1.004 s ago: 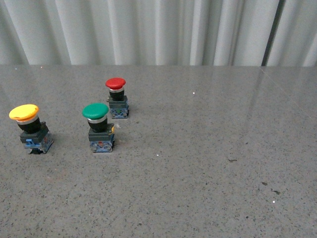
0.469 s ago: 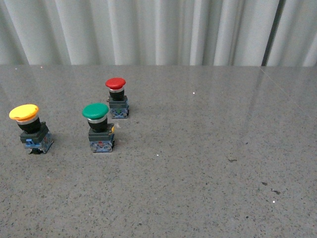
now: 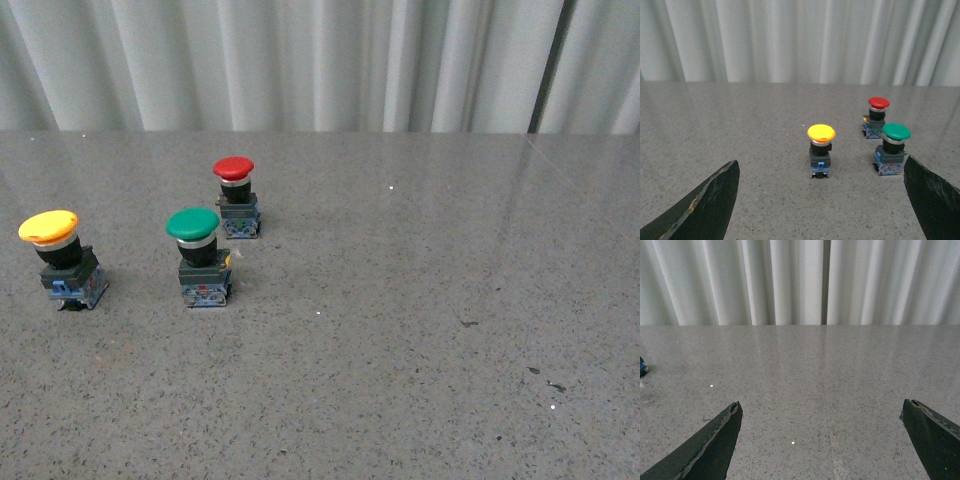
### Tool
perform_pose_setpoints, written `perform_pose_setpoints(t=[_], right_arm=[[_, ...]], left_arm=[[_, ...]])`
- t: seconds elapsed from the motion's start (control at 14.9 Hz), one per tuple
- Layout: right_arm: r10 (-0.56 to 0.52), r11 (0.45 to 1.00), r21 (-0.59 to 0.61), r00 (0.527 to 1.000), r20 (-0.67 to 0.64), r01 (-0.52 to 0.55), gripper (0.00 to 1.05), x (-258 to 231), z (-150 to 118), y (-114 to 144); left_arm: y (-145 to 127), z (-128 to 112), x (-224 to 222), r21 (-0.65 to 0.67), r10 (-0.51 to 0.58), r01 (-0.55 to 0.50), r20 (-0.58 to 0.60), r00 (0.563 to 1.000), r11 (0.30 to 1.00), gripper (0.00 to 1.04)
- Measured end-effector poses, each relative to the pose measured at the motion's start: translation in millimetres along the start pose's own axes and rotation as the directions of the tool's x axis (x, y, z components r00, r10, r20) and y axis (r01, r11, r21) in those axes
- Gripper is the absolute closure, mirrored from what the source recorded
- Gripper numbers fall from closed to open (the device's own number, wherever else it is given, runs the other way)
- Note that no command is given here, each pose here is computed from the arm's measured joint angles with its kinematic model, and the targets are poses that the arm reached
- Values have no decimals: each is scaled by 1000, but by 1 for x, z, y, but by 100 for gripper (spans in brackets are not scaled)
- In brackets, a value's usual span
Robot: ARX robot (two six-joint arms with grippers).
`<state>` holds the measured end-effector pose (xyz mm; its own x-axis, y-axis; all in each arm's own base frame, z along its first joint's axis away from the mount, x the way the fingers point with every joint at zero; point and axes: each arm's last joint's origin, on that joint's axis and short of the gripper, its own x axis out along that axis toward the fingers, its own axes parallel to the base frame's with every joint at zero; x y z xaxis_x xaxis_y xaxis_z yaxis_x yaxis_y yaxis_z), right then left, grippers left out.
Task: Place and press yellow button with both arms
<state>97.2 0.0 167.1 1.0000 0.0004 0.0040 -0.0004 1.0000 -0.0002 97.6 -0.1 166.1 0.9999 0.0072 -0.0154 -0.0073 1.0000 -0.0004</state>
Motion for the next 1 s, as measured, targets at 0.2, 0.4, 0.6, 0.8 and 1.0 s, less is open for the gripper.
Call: perform_pose_setpoints(t=[0.2,0.4,0.6,0.8,1.0], right_arm=[[0,1000,2,1000,0,0,7,0,0,0],[0,1000,2,1000,0,0,7,0,0,0],[0,1000,2,1000,0,0,7,0,0,0],[0,1000,2,1000,0,0,7,0,0,0],[0,1000,2,1000,0,0,7,0,0,0]], left_arm=[[-6,13,10,101,282,-264,-325,903,959,7],[-4,58,40,62,253,-245,-203,946,968,7],[-18,94,115,102,87,-63,-249,965,993,7],[-31,95,183,79,10,22,-383,924,997,7],[-14,50,206,59,74,-51,-509,857,997,7]])
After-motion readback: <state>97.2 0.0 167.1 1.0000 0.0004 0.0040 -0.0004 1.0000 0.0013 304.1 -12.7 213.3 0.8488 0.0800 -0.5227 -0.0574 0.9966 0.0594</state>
